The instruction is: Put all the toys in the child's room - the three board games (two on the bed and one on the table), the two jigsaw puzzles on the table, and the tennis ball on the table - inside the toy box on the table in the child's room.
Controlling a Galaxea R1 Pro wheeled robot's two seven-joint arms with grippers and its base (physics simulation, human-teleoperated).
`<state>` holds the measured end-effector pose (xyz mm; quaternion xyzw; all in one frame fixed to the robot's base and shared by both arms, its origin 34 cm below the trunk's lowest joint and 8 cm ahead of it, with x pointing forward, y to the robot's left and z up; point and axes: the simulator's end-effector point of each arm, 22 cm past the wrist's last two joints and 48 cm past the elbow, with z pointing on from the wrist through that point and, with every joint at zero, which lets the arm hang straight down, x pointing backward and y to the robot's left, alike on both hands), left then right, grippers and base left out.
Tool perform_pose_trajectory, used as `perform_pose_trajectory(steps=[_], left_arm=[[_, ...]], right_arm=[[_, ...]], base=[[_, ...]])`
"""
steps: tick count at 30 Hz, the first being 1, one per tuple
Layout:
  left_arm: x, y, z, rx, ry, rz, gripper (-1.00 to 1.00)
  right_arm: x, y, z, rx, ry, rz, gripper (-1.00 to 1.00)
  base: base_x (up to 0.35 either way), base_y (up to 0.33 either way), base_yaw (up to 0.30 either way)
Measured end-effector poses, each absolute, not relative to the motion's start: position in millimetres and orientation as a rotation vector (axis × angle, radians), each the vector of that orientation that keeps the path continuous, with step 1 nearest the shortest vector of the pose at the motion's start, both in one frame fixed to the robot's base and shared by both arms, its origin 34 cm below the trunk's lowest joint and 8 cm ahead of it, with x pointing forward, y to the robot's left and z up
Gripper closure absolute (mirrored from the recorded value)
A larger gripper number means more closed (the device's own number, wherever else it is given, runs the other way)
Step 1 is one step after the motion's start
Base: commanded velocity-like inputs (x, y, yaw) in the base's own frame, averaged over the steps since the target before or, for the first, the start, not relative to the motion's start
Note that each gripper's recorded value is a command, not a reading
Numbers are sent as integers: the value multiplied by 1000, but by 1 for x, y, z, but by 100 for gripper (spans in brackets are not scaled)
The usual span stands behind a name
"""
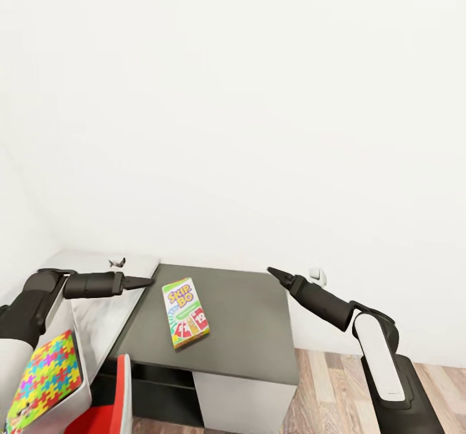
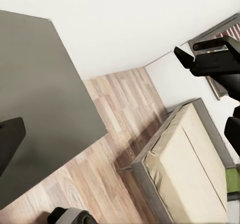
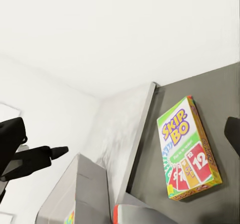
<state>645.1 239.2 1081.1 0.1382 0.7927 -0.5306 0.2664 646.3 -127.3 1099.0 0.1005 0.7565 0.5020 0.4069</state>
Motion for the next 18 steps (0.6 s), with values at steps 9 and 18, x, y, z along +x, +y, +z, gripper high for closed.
perform_pose_trajectory(steps=[9,18], left_arm=[[646,237,1075,368,2147,-1441,-100],[646,237,1069,365,2155,-1445,-100]], right_arm=[[647,-127,1093,261,1917,1267,-100],[650,-136,1088,288,1917,1259,-100]], base=[[0,0,-140],[0,0,-134]])
